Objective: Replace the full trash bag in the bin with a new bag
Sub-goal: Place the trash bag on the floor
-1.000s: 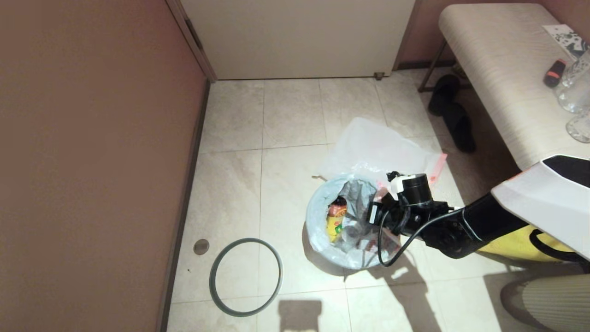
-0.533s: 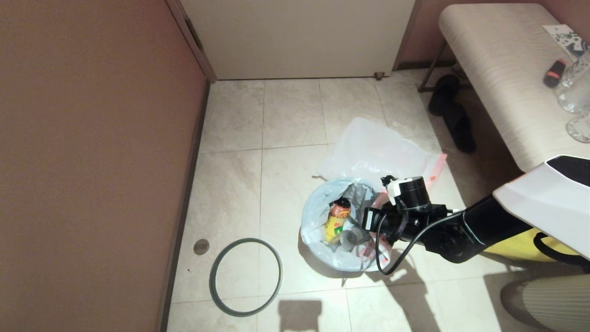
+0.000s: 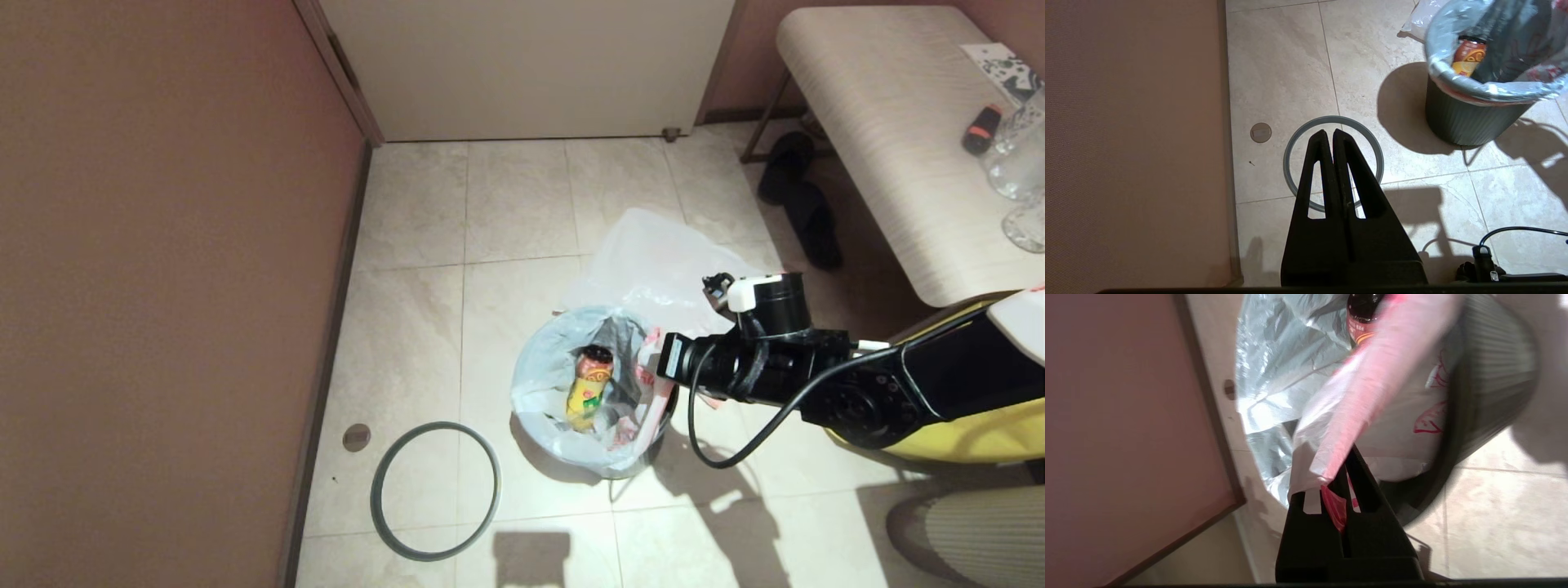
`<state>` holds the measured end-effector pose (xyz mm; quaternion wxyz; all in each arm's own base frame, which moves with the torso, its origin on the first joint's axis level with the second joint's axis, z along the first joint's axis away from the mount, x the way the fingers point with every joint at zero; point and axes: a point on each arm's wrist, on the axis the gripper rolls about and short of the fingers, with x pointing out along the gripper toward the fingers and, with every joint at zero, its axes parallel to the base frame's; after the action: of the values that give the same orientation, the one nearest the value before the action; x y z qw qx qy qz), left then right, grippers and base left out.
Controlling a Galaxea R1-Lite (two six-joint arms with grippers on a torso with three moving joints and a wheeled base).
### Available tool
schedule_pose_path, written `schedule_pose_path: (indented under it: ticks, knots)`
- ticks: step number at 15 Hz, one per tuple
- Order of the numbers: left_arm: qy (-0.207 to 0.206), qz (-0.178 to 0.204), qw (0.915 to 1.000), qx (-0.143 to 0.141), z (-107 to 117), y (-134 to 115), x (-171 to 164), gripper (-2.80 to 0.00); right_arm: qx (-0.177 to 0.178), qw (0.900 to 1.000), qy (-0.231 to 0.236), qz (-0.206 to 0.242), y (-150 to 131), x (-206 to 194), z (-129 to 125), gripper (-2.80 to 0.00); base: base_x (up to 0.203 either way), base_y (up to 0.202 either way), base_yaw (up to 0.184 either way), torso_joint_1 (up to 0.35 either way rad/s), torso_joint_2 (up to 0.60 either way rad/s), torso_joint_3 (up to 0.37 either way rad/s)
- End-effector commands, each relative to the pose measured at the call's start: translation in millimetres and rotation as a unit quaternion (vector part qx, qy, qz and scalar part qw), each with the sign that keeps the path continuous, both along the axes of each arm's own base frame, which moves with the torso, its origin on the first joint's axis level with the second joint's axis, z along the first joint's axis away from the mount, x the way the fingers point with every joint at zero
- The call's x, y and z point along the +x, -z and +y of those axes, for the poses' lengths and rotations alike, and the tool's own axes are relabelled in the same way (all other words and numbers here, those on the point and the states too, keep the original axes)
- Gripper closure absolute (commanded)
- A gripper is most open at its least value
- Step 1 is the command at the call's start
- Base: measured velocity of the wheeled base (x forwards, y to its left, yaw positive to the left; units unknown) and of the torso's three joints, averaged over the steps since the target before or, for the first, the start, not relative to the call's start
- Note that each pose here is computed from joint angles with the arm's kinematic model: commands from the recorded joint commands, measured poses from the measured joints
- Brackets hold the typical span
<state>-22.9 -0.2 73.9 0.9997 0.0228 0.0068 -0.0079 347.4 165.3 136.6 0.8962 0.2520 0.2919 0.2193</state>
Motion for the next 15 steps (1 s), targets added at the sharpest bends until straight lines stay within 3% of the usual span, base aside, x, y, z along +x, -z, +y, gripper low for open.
schedule_pose_path:
  ticks: [1, 5, 8, 11, 14, 15]
  knots:
    - [0.000, 0.001, 1.0000, 0.000, 0, 0, 0, 0.00, 0.008, 1.000, -0.004, -0.005, -6, -1, -2, 0.00, 0.000, 0.000, 0.000, 0.000, 0.00, 0.000]
    - [0.000, 0.001, 1.0000, 0.000, 0, 0, 0, 0.00, -0.062, 0.997, 0.003, 0.033, 44, 12, -18, 0.00, 0.000, 0.000, 0.000, 0.000, 0.00, 0.000]
    - [0.000, 0.001, 1.0000, 0.000, 0, 0, 0, 0.00, -0.087, 0.995, 0.008, 0.041, 65, 26, -20, 0.00, 0.000, 0.000, 0.000, 0.000, 0.00, 0.000]
    - [0.000, 0.001, 1.0000, 0.000, 0, 0, 0, 0.00, -0.089, 0.995, -0.038, 0.020, 55, 12, 17, 0.00, 0.000, 0.000, 0.000, 0.000, 0.00, 0.000]
    - [0.000, 0.001, 1.0000, -0.001, 0, 0, 0, 0.00, -0.169, 0.984, -0.049, 0.012, 87, 6, 46, 0.00, 0.000, 0.000, 0.000, 0.000, 0.00, 0.000]
    - [0.000, 0.001, 1.0000, 0.000, 0, 0, 0, 0.00, -0.177, 0.983, -0.044, 0.008, 90, 7, 48, 0.00, 0.000, 0.000, 0.000, 0.000, 0.00, 0.000]
